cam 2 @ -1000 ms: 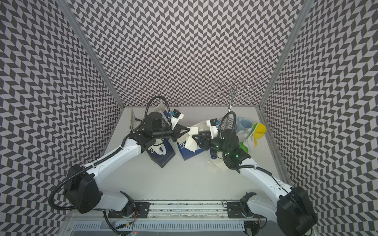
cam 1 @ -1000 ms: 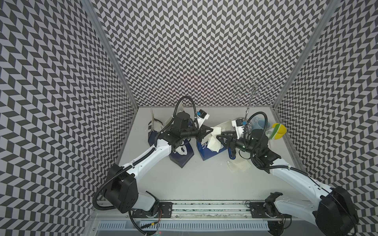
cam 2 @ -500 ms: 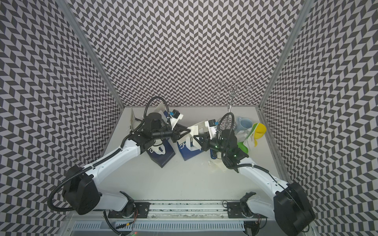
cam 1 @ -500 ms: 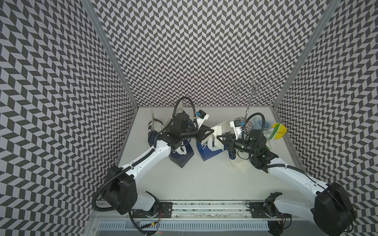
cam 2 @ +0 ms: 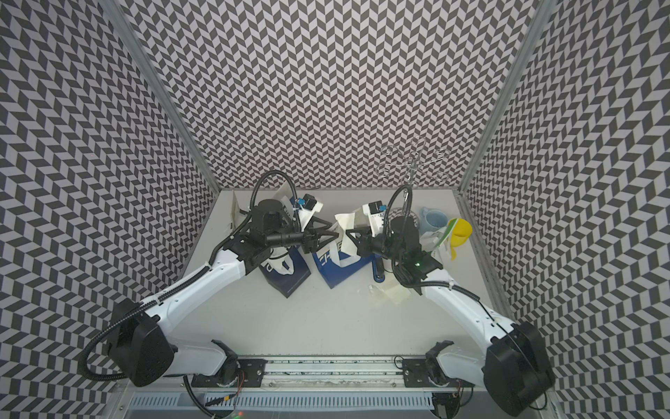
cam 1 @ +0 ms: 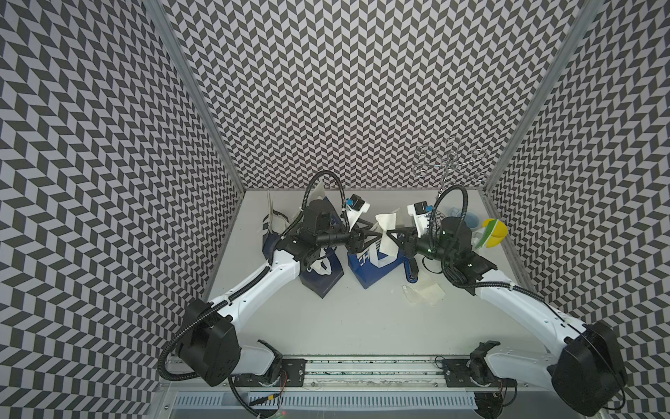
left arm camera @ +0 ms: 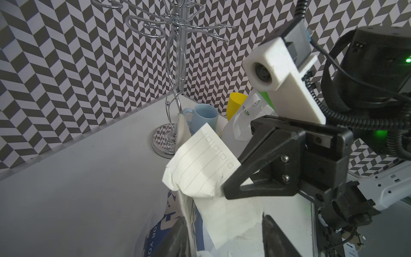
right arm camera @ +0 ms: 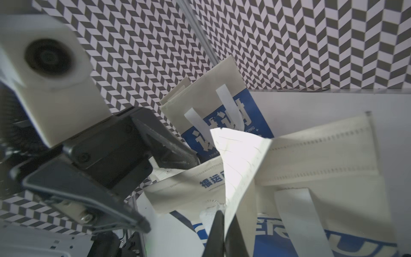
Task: Staple the receipts to the bags
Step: Hold the receipt from the takeout bag.
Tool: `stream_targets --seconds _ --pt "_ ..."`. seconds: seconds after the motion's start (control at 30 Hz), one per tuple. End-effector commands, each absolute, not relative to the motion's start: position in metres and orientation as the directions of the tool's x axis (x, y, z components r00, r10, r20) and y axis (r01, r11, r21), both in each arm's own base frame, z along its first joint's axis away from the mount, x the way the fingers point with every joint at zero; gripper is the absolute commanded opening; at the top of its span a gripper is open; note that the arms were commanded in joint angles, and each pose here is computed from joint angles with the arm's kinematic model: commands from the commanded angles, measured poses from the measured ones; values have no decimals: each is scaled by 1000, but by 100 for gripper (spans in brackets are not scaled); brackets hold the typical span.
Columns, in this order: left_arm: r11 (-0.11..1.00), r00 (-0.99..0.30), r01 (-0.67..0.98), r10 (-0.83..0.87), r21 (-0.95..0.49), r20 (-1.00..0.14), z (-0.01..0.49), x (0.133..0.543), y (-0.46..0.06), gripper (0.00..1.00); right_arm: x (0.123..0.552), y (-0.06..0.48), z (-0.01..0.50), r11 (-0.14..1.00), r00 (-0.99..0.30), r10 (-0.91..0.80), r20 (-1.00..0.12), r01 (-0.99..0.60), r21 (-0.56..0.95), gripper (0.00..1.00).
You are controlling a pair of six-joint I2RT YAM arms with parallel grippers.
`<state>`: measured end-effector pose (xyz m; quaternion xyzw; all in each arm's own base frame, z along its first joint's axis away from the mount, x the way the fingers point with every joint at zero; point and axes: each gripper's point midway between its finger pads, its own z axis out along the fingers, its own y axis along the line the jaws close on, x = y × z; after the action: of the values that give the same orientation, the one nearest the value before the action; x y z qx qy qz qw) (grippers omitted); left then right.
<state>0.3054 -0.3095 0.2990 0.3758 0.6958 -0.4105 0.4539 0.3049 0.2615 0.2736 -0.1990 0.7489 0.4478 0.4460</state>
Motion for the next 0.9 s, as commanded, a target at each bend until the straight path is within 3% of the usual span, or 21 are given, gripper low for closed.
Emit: stream_targets --seconds 0.0,0.3,0.43,0.67,0.87 --pt "332 -258 920 117 -208 -959 319 298 -303 57 266 275 283 316 -523 53 -851 -800 511 0" --pt "228 -251 949 134 -216 -959 316 280 -305 63 262 293 273 183 -575 -5 -818 -805 564 0" --pt "212 -271 948 143 -238 -952 311 279 -307 61 287 297 275 237 -549 32 -835 -808 540 0" --pt "187 -273 951 143 -245 -951 313 275 -309 61 346 279 263 450 -562 143 -814 -696 560 0" --pt "176 -256 957 135 -231 -957 322 273 -309 60 365 262 268 568 -517 215 -829 -624 536 0"
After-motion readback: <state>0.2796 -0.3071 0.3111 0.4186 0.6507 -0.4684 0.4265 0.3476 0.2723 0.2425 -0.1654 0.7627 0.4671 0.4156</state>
